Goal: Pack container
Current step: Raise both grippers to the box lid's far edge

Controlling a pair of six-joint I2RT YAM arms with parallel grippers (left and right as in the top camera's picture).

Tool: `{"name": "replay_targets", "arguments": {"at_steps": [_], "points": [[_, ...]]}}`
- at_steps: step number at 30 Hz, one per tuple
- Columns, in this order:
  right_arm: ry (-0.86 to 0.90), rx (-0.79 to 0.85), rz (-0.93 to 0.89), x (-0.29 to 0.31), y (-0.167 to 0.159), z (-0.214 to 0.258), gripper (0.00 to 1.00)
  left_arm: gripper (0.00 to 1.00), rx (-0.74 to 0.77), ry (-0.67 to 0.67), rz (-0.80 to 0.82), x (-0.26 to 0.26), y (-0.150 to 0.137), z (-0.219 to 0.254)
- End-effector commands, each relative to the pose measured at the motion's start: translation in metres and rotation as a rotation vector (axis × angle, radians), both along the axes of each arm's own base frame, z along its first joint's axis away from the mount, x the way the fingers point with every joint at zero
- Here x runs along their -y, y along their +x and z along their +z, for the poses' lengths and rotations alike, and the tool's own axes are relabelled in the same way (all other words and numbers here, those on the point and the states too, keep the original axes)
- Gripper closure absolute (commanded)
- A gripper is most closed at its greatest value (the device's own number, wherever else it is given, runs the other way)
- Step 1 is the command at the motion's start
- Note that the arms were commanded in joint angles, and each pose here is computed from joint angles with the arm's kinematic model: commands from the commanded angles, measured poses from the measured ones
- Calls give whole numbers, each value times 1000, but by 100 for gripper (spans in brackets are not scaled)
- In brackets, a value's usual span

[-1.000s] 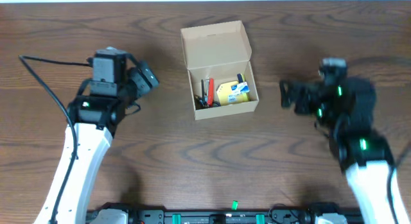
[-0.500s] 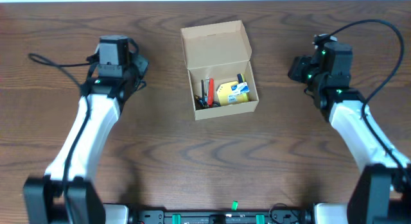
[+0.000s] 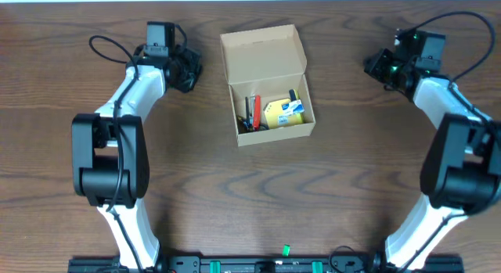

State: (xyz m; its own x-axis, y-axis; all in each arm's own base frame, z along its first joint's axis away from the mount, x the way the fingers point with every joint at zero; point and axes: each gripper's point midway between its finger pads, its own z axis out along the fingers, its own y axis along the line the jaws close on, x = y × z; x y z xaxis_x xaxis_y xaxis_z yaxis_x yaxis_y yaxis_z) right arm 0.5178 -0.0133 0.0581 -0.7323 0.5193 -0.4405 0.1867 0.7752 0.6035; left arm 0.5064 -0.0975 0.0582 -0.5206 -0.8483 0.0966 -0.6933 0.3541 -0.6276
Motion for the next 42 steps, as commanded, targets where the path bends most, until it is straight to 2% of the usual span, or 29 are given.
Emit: {"name": "replay_targets", "arguments": {"at_steps": [1,5,12,27,35,42], "points": [[130,-18,62,-19,5,-8,99,94,-37,-140,-4,7,5,-8],[312,-68,109,-40,14,-30,99,94,-69,-257,-17,20,8,-26],[545,-126,241,-82,28,-50,99,95,-72,-286,-41,26,7,-28],[530,-129,397,-166,28,-46,99,94,-88,-289,-93,53,-1,-33],[529,-122,425,-178,26,-44,99,94,-85,-295,-121,65,-4,-31],[537,-67,479,-190,28,-33,99,94,-31,-340,-133,72,6,-19]]}}
